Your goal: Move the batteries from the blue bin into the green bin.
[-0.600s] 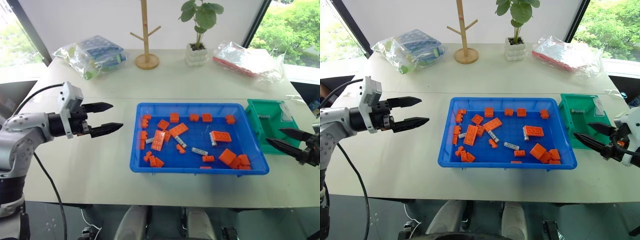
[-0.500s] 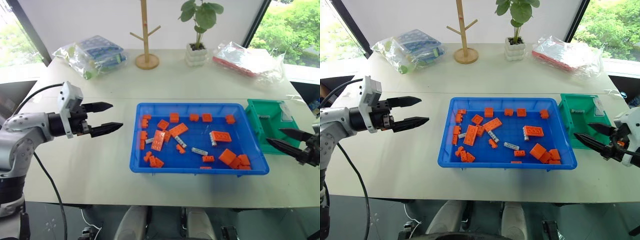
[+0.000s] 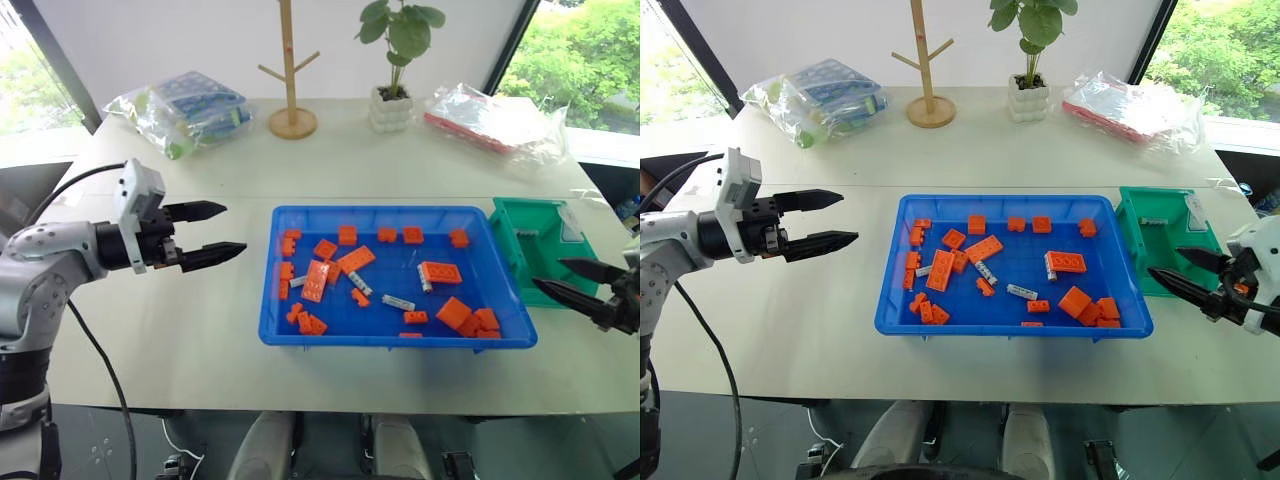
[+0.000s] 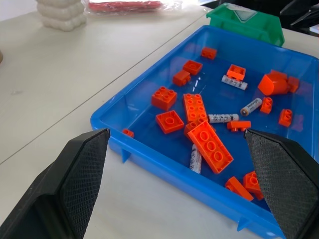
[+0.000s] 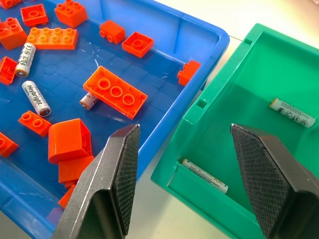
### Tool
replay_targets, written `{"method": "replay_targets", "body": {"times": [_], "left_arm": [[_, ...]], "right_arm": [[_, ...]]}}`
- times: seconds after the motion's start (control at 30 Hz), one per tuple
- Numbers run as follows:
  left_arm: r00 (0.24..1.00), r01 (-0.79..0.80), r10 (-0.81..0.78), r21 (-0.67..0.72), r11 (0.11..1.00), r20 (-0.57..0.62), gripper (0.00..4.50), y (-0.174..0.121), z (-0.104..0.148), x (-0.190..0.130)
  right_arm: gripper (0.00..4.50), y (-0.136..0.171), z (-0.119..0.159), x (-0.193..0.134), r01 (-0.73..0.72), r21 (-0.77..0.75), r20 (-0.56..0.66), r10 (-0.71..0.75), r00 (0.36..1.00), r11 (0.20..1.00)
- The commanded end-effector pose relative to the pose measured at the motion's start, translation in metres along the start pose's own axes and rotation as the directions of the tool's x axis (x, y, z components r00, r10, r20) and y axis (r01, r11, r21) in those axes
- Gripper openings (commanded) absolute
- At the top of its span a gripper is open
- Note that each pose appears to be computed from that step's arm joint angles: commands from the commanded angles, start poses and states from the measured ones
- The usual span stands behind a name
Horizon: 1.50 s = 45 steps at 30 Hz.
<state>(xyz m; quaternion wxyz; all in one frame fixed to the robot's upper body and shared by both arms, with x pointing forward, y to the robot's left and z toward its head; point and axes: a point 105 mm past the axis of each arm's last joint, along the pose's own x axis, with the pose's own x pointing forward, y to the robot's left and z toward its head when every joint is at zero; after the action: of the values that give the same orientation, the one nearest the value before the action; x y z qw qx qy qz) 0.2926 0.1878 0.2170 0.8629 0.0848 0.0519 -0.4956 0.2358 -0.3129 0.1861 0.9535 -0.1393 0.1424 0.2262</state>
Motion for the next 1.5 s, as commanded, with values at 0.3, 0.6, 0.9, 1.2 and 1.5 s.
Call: {"method": "replay_targets", "body": {"times": [0.3,0.6,0.9,1.2,1.5], "left_arm": [[1.0,-0.029,0.029,0.063,0.998,0.011,4.5,-0.001,0.012,-0.008],[0.999,-0.045,0.045,0.067,0.997,0.016,4.5,-0.007,0.011,-0.01],[1.0,0.007,-0.008,0.076,0.997,0.011,4.5,-0.019,0.011,-0.009],[0.999,0.039,-0.037,0.094,0.995,-0.024,4.5,-0.023,0.012,-0.011],[0.999,0.036,-0.034,0.091,0.995,-0.027,4.5,-0.032,0.01,-0.011]], "right_arm": [[2.94,-0.005,0.014,0.008,-0.013,-0.066,0.026,0.014,1.0,0.998],[2.94,-0.009,0.032,0.023,-0.066,-0.139,0.039,0.072,0.997,0.988],[2.94,0.057,0.112,0.096,-0.375,-0.455,0.074,0.454,0.888,0.808],[2.94,0.146,0.103,0.173,-0.552,-0.639,-0.067,0.677,0.733,0.535],[2.94,0.177,0.089,0.204,-0.642,-0.491,-0.031,0.725,0.688,0.589]]}}
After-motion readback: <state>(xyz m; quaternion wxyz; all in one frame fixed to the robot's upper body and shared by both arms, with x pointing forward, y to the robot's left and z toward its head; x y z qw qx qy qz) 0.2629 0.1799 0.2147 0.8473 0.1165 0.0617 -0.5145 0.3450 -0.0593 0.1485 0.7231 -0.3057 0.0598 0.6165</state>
